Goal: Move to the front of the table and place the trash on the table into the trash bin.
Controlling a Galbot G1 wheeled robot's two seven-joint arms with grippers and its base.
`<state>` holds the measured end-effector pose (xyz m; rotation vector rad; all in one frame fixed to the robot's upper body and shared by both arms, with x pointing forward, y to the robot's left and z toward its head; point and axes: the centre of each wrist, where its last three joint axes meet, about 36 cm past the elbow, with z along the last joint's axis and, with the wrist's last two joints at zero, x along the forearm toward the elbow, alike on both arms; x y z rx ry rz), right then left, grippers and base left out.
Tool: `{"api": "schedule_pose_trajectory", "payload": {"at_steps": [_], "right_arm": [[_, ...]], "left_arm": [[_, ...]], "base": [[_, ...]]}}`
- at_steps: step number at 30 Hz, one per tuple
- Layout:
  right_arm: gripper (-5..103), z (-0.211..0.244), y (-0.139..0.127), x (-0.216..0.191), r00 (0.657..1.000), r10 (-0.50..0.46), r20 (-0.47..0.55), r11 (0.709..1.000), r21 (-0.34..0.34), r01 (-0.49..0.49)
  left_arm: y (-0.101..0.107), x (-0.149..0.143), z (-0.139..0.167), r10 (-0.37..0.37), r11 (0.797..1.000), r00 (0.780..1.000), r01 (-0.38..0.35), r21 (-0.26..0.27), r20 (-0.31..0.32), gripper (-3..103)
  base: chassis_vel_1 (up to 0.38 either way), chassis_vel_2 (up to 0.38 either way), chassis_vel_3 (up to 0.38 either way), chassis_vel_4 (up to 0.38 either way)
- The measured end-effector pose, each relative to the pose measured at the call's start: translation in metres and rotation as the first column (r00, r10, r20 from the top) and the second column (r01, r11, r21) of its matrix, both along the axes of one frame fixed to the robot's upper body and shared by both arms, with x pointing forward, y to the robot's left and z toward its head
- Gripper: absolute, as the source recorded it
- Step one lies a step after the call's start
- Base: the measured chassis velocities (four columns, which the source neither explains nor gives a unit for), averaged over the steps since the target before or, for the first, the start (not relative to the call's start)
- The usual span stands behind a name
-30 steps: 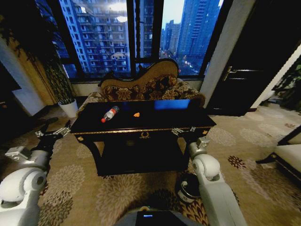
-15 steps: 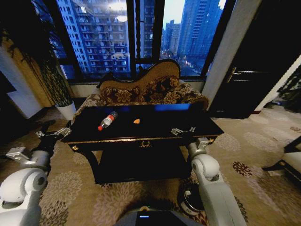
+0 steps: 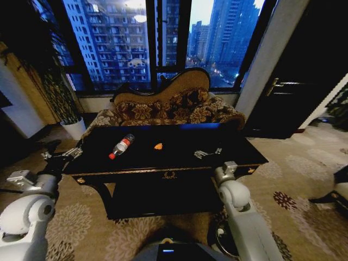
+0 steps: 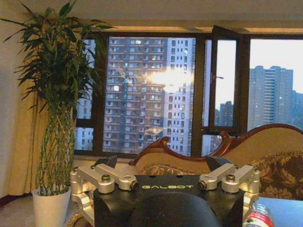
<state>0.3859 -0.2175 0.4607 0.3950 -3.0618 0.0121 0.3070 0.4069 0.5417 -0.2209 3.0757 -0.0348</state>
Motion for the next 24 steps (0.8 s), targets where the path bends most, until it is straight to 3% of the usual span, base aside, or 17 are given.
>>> {"api": "schedule_pose_trajectory", "payload": {"at_steps": [6,16,24], "right_arm": [[100,-0.009,0.023,0.028,0.992,0.105,-0.062,0.994,0.022,-0.104],[100,0.008,0.049,0.071,0.974,0.196,-0.117,0.978,0.091,-0.186],[100,0.022,0.073,0.083,0.938,0.288,-0.193,0.958,0.05,-0.284]], "left_arm": [[-0.005,-0.007,0.001,0.006,1.0,1.0,-0.006,0.006,-0.014,100],[-0.014,-0.016,0.005,0.021,1.0,0.999,-0.021,0.012,-0.024,100],[-0.021,-0.021,0.005,0.027,1.0,0.999,-0.027,0.013,-0.03,100]], "base": [[0.0,0.0,0.0,0.0],[0.0,0.0,0.0,0.0],[0.0,0.0,0.0,0.0]]}}
